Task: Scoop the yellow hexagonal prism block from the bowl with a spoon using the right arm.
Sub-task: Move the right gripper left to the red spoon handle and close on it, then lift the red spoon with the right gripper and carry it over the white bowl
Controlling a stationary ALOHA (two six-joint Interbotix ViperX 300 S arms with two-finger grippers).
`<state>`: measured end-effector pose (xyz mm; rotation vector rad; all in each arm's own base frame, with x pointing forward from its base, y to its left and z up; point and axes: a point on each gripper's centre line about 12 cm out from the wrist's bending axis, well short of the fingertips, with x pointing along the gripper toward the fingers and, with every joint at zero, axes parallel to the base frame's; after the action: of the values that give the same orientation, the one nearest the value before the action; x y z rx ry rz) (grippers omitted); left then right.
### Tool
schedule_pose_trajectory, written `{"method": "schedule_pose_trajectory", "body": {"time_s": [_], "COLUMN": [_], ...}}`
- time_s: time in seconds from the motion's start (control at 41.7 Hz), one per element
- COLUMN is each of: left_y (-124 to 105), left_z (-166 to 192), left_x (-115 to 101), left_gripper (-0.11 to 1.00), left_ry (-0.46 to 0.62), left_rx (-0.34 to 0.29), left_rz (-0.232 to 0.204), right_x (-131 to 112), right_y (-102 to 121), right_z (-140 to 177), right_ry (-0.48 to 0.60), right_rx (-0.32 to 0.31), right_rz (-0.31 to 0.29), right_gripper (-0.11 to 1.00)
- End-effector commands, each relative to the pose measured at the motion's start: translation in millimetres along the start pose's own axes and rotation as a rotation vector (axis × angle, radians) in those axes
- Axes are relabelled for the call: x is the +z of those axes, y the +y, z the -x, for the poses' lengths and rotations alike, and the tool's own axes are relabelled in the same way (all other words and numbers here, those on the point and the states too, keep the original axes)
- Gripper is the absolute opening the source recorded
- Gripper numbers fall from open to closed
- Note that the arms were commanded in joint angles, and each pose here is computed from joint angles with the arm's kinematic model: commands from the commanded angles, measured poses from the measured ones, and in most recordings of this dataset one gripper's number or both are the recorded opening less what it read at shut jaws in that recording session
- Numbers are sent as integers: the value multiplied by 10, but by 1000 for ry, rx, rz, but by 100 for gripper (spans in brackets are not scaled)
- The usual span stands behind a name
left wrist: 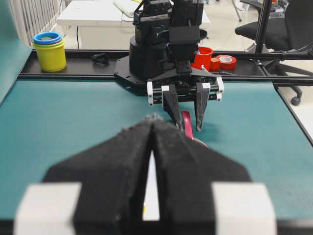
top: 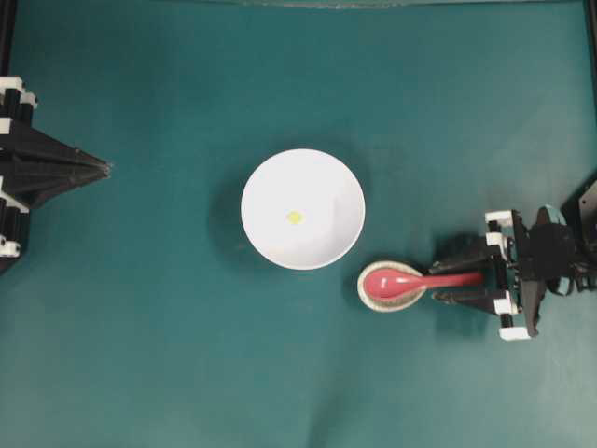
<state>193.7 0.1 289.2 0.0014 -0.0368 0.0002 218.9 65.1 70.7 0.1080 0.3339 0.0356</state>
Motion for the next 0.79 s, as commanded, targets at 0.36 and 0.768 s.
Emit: {"method": "schedule_pose_trajectory", "body": {"time_s": [0.36, 0.768], "left_y": [-1, 3], "left_z": [-26, -26], "left_x": [61, 61], "left_gripper": [0, 0], "left_ry": [-12, -12], "left_rx": [-1, 1], "left_rz": [-1, 1], "right_x": [25, 46], "right_y": [36, 24], "right_z": [-35, -21], "right_ry": [-11, -21], "right_rx": [7, 0], "right_rz": [-8, -13], "right_gripper": [50, 23]}}
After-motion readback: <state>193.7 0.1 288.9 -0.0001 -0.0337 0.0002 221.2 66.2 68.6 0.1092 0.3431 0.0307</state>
